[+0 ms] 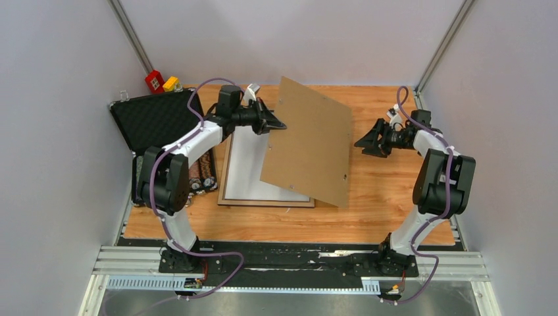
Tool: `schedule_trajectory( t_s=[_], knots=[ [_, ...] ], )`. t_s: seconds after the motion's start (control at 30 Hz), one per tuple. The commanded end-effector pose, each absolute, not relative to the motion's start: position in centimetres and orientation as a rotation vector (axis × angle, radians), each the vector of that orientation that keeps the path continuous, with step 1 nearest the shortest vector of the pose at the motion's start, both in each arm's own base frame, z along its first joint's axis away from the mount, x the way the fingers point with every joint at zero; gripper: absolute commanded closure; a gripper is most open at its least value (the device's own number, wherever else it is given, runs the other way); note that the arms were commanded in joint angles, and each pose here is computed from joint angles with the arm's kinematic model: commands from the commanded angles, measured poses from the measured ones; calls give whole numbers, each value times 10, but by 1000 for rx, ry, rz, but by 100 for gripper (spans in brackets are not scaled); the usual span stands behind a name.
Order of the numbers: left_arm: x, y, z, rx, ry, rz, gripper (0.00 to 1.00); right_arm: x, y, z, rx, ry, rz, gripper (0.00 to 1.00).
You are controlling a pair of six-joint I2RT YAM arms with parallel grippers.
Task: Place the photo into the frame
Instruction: Turn over the photo frame item at the center of the board.
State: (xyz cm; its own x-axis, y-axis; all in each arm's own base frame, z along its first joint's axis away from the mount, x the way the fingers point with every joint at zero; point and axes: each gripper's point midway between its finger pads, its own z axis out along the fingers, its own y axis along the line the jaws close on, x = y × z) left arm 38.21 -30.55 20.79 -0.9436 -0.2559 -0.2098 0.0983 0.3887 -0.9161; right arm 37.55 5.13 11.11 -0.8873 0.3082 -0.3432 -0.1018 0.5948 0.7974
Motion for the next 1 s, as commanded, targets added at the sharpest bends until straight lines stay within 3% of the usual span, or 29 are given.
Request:
schedule_trajectory(
  t_s=[0.0,0.63,0.97],
  knots=[
    [358,-293,273,117,2146,-1775,100,389,50,146,60,2289,1159,37],
    [358,-131,277,51,2118,-1549,100,423,134,152,-102,2342,809,41],
    [343,-92,275,33,2185,-1495,100,449,188,99,-185,2454,673,43]
  ],
)
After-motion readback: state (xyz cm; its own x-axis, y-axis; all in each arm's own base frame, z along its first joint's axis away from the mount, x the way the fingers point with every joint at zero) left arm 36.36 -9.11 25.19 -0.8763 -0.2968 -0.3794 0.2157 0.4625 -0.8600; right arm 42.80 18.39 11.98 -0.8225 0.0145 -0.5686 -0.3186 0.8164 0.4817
